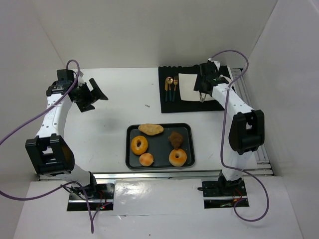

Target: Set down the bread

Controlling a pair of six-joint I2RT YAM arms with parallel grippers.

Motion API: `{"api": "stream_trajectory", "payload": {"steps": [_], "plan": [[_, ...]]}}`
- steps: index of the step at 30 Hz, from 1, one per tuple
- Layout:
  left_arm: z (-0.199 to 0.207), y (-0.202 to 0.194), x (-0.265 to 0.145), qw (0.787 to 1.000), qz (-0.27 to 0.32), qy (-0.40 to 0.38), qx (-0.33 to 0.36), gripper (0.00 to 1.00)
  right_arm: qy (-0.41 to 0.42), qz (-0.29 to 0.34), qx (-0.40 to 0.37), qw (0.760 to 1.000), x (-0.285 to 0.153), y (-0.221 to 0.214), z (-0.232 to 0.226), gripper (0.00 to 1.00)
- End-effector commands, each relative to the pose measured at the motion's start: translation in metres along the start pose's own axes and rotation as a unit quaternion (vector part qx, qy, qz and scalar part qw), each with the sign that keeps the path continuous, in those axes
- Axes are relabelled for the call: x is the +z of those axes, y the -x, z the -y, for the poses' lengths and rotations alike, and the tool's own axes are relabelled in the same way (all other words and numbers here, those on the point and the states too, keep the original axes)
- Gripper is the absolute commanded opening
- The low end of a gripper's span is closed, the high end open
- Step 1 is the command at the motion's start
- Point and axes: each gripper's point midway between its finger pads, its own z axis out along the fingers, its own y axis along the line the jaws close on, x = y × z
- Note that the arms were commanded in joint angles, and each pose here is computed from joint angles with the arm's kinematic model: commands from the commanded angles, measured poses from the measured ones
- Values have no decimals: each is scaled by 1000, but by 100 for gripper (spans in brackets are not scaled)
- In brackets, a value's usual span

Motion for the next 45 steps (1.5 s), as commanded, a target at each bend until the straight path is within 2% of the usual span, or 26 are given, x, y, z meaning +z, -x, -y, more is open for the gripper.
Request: {"api": "stream_trajectory", "payload": {"steps": [1,2,5,6,8,9,11,12,14,16,18,19,21,23,24,29,34,36,41,42,45], "plan": [[10,14,-7,1000,18,-15,8,100,41,103,11,994,-52,74,-23,62],[10,14,-7,1000,18,-15,8,100,52,110,9,993,-58,78,-33,62],[11,14,-7,1000,18,-15,4,100,137,102,-28,985,-70,68,-103,62],[11,14,-7,1000,18,-15,4,100,146,85,-40,985,-56,55,-120,62],[13,13,-7,1000,15,-21,-2,100,175,94,-55,979,-60,60,-156,64],[16,18,-6,999,26,-26,-3,100,184,76,-79,977,-48,37,-180,64],[20,16,-7,999,23,-38,-6,100,205,95,-92,970,-46,42,-209,65],[20,16,-7,999,23,-39,-6,100,216,81,-108,967,-32,22,-227,65],[18,13,-5,999,20,-37,-8,100,229,103,-106,962,-26,29,-246,65],[16,14,-5,999,22,-32,-3,100,232,101,-113,961,-7,11,-265,65],[15,12,-5,999,18,-30,-4,100,241,122,-99,958,0,16,-280,65],[14,12,-5,999,18,-30,0,100,242,115,-105,958,14,0,-288,65],[13,12,-2,999,15,-28,-2,100,237,129,-100,958,24,1,-298,65],[13,8,-1,999,8,-31,-4,100,231,116,-106,960,48,-17,-303,69],[12,8,-1,999,9,-31,1,100,239,120,-102,958,44,-16,-314,70],[8,4,1,1000,3,-23,2,100,245,99,-118,957,59,-47,-328,76],[3,6,3,1000,2,-20,1,100,245,105,-117,957,39,-33,-330,97],[3,6,3,1000,2,-20,1,100,245,124,-101,956,17,-9,-326,100],[3,6,-2,1000,4,-15,6,100,218,142,-90,961,-29,29,-294,100],[5,6,-5,1000,8,-17,8,100,213,158,-73,961,-52,49,-284,100],[12,11,-15,999,22,-23,3,100,138,163,-52,976,-63,52,-240,100]]}}
